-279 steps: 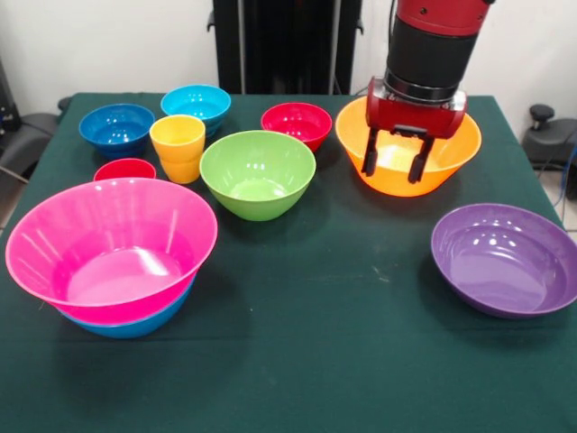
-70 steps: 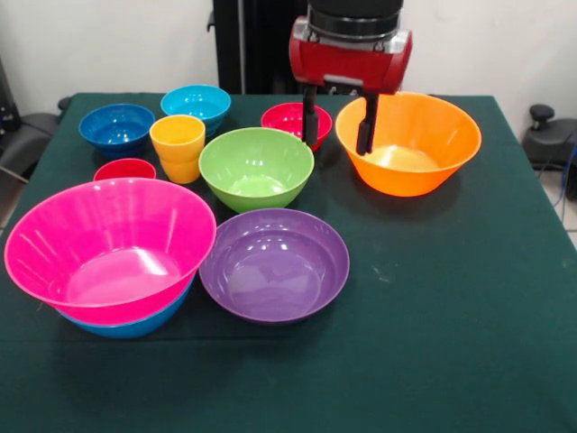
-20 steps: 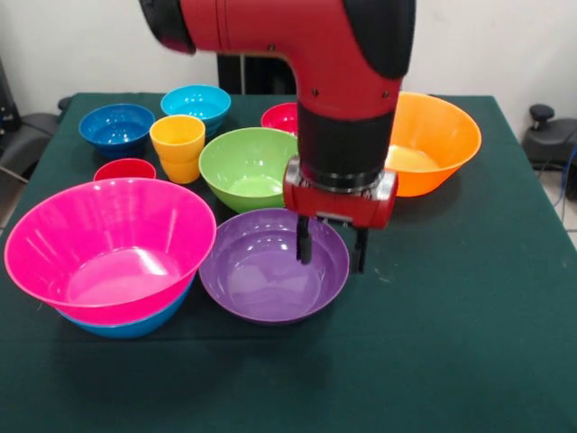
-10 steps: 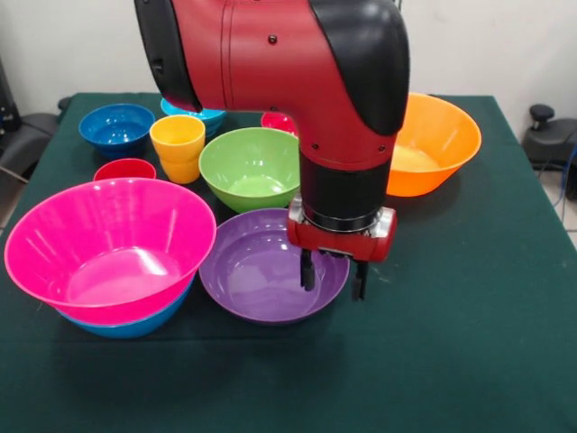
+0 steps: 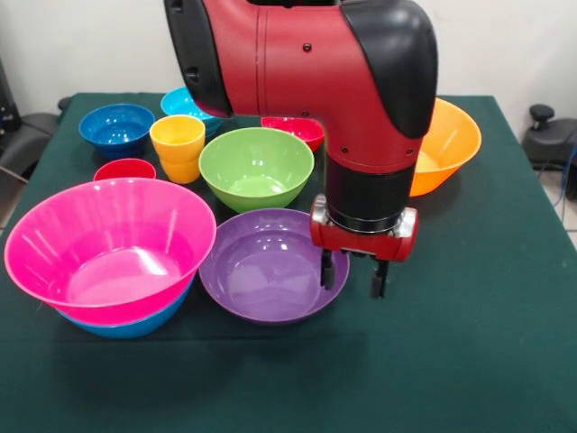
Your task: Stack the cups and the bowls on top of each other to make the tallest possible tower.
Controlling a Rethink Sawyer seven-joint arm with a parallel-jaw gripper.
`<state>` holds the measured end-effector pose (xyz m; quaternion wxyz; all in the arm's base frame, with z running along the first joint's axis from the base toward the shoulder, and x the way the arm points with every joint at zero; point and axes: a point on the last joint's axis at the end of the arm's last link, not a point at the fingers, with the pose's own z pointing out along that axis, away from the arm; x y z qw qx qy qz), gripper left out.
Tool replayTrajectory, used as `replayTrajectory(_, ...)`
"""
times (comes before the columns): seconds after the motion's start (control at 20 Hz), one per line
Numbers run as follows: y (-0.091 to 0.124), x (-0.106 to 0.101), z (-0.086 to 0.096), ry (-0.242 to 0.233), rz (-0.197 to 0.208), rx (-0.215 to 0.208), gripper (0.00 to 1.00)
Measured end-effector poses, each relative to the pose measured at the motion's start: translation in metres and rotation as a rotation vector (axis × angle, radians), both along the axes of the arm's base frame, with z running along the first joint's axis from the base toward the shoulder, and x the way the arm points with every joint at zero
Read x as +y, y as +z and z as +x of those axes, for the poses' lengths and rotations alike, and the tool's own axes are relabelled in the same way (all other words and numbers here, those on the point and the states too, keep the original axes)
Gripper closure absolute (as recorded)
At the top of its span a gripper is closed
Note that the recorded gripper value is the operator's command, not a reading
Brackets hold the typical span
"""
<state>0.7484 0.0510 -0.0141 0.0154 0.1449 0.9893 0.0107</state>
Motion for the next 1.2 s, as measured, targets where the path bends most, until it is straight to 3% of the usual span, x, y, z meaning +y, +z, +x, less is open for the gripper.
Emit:
replayTrajectory(0.25,-0.0013,0.0032,-0.0025,0.004,0.001,0.005,0.0)
replayTrajectory(0.3,-0.0023,0.0035,-0.0039,0.005,0.001,0.008,1.0)
replayTrajectory(1.2,0.0017,0.0097,-0.0101,0.019,-0.01,0.016,1.0)
